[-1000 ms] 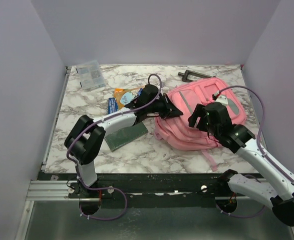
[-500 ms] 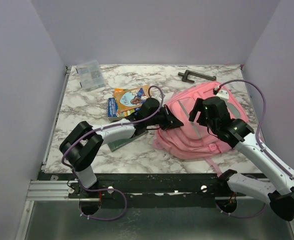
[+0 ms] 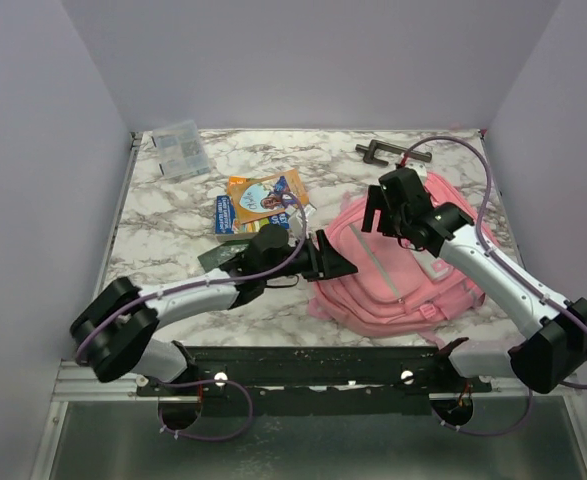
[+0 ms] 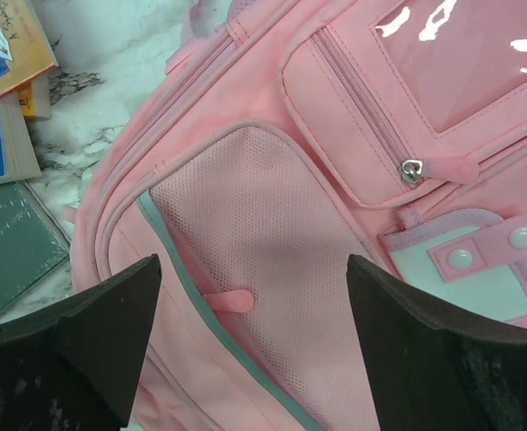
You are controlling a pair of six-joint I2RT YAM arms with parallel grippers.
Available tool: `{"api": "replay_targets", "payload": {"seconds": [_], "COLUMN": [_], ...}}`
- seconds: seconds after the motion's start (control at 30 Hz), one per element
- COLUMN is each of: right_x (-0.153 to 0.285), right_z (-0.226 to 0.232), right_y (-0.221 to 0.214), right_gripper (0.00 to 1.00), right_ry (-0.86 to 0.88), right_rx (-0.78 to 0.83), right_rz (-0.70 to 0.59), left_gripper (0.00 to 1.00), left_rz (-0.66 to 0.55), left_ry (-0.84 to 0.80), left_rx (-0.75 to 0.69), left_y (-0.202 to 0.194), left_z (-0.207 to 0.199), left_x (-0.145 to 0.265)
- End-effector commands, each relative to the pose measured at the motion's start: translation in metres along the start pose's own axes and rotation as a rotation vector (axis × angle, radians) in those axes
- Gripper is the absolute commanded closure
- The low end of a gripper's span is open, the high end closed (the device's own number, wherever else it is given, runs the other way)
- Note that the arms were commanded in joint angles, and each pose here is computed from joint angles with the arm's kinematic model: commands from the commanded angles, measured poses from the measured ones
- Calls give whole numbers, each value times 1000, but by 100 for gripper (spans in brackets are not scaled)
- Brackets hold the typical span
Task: Pack the student bag
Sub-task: Zip the student bag at the center of the board, then unzip the student bag at the center of the board.
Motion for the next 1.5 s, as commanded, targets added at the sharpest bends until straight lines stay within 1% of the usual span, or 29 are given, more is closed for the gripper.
{"api": "replay_targets", "payload": {"seconds": [0.0,0.03,0.07,0.1,0.13,0.2,0.27,0.3,0.37,0.47,0.5,0.57,0.67,0.73,0.83,0.87,1.0,1.03,1.07,1.1,1.17,1.2,1.23,1.37,1.43,1.47], "right_x": [2,0,0,-2,-2,-5,-12,-16,-22,-32,-35,-42,-53,-64,-79,-81,-87,-87,-85,-84,-78,-73,-68,-44,-29,-22], "right_z": [-3,1,4,9,14,28,41,48,58,73,77,83,95,100,101,99,91,89,88,87,83,81,81,76,76,80], "right_y": [0,-1,-1,-2,-2,-4,-5,-5,-3,-6,-6,-10,-21,-29,-42,-45,-54,-55,-53,-51,-46,-41,-36,-21,-12,-9], "right_gripper": [12,12,12,12,12,12,11,11,10,8,7,6,5,5,8,10,25,34,47,65,88,96,100,100,100,100], "right_ry": [-55,-69,-86,-110,-126,-150,-159,-163,-192,-260,-292,-381,-471,-493,-533,-549,-532,-516,-491,-467,-437,-420,-394,-256,-122,-12], "right_rx": [95,97,86,87,86,103,109,104,93,92,65,24,51,70,94,93,105,112,127,133,153,169,193,301,321,321], "right_rz": [98,116,129,140,144,144,150,157,152,140,125,137,122,134,159,156,112,100,86,66,33,17,6,-25,-59,-67], "left_gripper": [27,17,5,2,2,2,2,2,2,2,2,2,2,2,2,2,2,2,2,2,2,2,2,2,2,2], "left_rz": [-146,-174,-205,-243,-271,-337,-413,-438,-460,-454,-449,-428,-387,-377,-367,-362,-341,-337,-332,-328,-327,-327,-330,-343,-334,-326], "left_ry": [-120,-94,-41,14,61,172,293,328,337,335,344,370,370,373,387,391,419,430,435,440,444,444,446,449,432,418], "left_rx": [-260,-298,-339,-373,-407,-429,-397,-382,-365,-339,-326,-295,-317,-319,-309,-308,-304,-301,-298,-298,-292,-289,-284,-246,-221,-204], "left_y": [22,24,26,29,31,35,41,43,45,43,43,40,35,32,30,29,26,25,24,24,24,24,24,26,28,28], "left_z": [-33,-35,-34,-33,-32,-26,-17,-14,-13,-12,-12,-11,-8,-4,2,3,10,12,14,15,17,17,17,19,19,18], "left_x": [48,59,68,77,87,105,123,130,143,156,159,162,164,165,166,166,167,167,167,167,167,166,166,163,158,155]}}
Point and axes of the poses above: each gripper's point midway between its finger pads, its own x axis back along the fingers, its own z axis along the line the jaws close on, y = z × x, the point moved 8 cm from there along x, back along the fingers, and after that the axes turned 3 degrees about x, right-handed, at the moved point
